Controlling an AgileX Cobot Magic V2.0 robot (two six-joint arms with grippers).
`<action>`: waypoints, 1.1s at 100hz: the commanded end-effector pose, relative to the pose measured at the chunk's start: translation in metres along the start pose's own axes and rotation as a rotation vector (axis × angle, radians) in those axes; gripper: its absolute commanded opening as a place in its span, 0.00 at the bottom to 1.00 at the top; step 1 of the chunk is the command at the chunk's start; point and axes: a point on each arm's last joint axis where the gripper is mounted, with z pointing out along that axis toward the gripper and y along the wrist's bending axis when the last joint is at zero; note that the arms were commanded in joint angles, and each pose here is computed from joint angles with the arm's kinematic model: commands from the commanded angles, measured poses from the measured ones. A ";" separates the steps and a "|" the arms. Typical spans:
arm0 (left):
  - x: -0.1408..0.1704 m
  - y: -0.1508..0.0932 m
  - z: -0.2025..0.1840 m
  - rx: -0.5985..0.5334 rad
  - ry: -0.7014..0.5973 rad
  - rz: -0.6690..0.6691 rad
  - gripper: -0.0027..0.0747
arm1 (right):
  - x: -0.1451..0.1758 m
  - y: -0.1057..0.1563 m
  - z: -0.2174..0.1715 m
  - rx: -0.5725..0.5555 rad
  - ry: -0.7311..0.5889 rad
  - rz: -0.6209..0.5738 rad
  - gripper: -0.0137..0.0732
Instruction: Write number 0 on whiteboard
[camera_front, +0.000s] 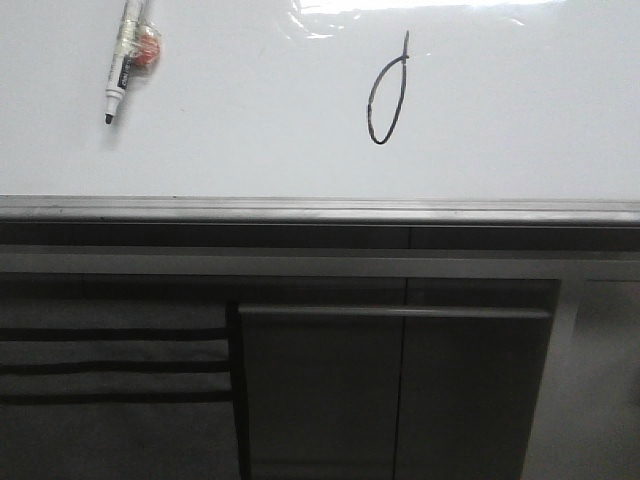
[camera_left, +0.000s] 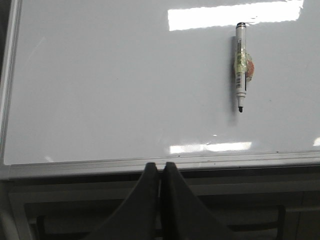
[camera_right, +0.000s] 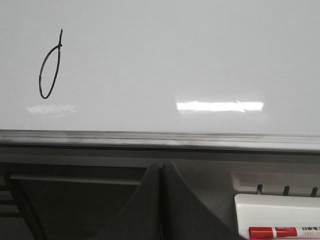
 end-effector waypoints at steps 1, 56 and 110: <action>0.001 0.000 -0.001 -0.007 -0.076 -0.013 0.01 | -0.003 -0.004 -0.002 0.041 -0.170 0.014 0.07; 0.000 0.000 -0.001 -0.008 -0.077 -0.013 0.01 | 0.013 -0.006 -0.008 0.050 -0.248 0.006 0.07; 0.000 0.000 -0.001 -0.008 -0.077 -0.013 0.01 | 0.009 -0.003 -0.009 0.021 -0.291 -0.040 0.07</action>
